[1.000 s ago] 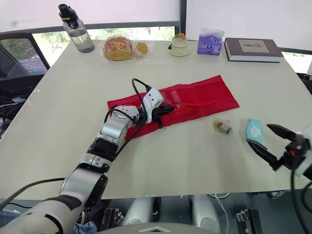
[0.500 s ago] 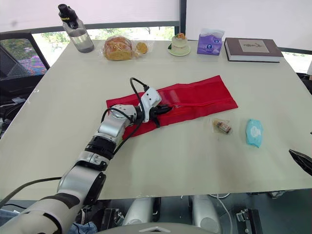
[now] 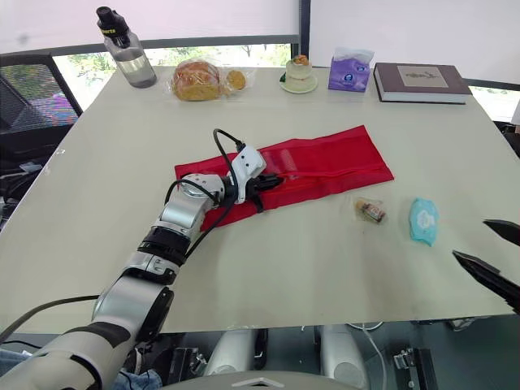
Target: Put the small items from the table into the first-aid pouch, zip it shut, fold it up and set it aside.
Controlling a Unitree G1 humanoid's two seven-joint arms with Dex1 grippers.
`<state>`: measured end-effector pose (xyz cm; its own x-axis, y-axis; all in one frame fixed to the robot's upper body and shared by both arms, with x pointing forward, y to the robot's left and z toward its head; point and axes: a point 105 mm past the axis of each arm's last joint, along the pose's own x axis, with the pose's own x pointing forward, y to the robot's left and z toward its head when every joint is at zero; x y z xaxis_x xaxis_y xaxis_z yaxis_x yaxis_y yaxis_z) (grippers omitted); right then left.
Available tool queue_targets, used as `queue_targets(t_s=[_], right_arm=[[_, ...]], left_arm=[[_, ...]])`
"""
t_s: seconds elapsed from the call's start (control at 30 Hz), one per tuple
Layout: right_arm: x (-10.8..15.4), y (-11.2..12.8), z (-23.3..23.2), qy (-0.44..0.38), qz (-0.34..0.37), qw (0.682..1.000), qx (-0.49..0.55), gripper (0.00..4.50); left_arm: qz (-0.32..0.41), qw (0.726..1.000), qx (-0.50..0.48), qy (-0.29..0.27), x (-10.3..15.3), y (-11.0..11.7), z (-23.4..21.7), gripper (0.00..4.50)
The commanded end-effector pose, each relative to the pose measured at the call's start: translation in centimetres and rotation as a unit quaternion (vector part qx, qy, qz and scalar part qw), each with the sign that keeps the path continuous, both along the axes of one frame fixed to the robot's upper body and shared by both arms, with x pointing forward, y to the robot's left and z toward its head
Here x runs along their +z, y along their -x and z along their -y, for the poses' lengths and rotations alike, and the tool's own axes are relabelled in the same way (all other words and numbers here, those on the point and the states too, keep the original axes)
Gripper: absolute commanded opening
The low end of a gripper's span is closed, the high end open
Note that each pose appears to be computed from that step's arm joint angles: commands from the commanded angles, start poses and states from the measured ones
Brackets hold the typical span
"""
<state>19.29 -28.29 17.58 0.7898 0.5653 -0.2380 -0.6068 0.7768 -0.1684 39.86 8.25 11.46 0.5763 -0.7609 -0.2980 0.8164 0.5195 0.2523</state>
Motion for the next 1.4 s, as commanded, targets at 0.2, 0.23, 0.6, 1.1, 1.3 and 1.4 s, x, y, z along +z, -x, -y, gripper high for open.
queue_targets(t_s=[0.2,0.23,0.6,1.1,1.3,1.4], right_arm=[[-3.1,-3.9,-1.7,0.078,-0.011,0.996,0.033,4.44],[-3.5,-4.5,-2.1,0.088,-0.013,0.995,0.039,4.44],[-5.2,-9.4,-5.6,0.116,-0.009,0.990,0.076,4.44],[-6.5,-11.8,-6.2,0.152,-0.018,0.985,0.078,2.18],[-6.6,-12.0,-6.4,0.155,-0.015,0.984,0.082,0.80],[-6.3,-12.0,-6.6,0.155,-0.009,0.984,0.085,0.80]], left_arm=[[0.019,0.999,0.025,-0.003,1.0,-0.2,-1.6,0.00],[0.020,0.999,0.027,-0.004,1.0,-0.1,-1.8,0.00],[0.024,0.998,0.050,-0.017,1.2,0.3,-3.9,0.00],[0.024,0.998,0.052,-0.016,1.3,0.5,-3.7,0.00],[0.024,0.998,0.050,-0.015,1.3,0.5,-3.4,0.00],[0.025,0.998,0.049,-0.013,1.4,0.5,-3.3,0.00]])
